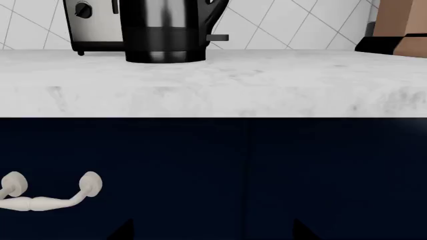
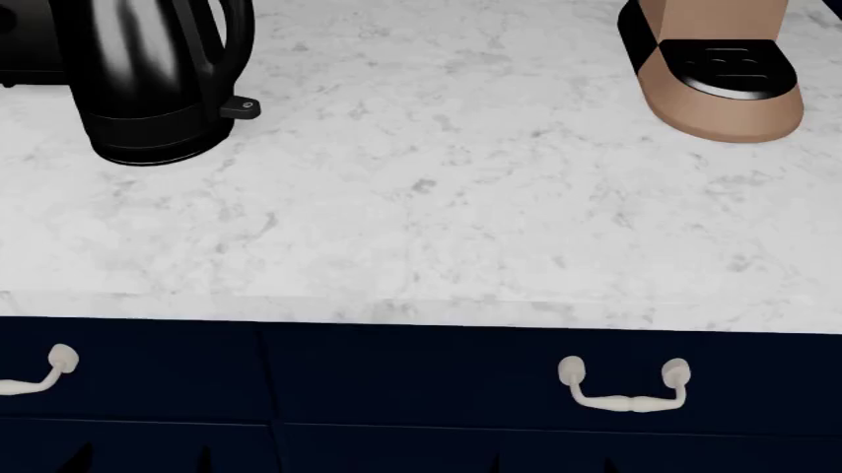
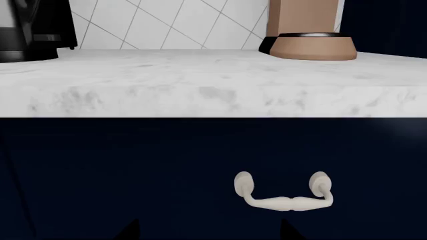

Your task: Press down the lever to turn on the electric kettle.

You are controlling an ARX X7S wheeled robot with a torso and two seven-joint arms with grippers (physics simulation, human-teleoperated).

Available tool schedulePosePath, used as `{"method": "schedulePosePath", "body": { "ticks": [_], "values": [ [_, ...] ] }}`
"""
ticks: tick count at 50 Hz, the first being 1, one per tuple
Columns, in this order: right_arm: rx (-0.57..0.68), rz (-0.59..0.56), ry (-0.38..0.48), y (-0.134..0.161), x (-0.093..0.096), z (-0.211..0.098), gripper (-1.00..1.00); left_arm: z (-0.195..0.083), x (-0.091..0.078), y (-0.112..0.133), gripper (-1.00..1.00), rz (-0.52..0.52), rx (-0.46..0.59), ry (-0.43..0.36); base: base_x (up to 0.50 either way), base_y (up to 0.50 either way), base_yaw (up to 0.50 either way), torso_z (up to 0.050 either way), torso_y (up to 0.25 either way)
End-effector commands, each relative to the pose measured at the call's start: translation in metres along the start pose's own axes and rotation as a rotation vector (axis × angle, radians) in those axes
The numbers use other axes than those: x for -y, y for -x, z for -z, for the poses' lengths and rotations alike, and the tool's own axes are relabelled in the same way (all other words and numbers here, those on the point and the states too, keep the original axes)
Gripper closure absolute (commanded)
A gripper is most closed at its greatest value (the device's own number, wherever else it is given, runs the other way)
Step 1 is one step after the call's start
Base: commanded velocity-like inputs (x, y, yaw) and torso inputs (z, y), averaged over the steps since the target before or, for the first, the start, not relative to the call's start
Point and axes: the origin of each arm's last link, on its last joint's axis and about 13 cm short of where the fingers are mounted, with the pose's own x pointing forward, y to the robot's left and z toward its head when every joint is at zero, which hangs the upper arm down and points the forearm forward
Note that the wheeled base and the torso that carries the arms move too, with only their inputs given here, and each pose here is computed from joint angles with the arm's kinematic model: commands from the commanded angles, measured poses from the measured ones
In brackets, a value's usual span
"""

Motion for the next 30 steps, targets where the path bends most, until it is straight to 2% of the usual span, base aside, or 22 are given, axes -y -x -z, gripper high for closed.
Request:
{"method": "schedulePosePath", "body": {
  "ticks": [1,12,26,30],
  "values": [
    [0.000,0.000,0.000,-0.0008,-0.0002,0.0009,-1.00,0.0019,0.0000,-0.0011,-1.00,0.000,0.000,0.000,0.00,0.00,0.00,0.000,0.000],
    [-0.001,-0.009,0.000,0.0011,-0.0009,-0.0008,-1.00,-0.0005,-0.0014,-0.0005,-1.00,-0.001,-0.008,0.006,0.00,0.00,0.00,0.000,0.000],
    [-0.003,-0.012,0.004,0.0017,-0.0007,-0.0017,-1.00,-0.0012,-0.0015,0.0027,-1.00,0.056,0.003,0.005,0.00,0.00,0.00,0.000,0.000],
    [0.006,-0.004,0.007,0.0026,0.0004,-0.0043,-1.00,-0.0025,-0.0005,0.0025,-1.00,0.060,0.001,0.006,0.00,0.00,0.00,0.042,0.001]
  ]
}}
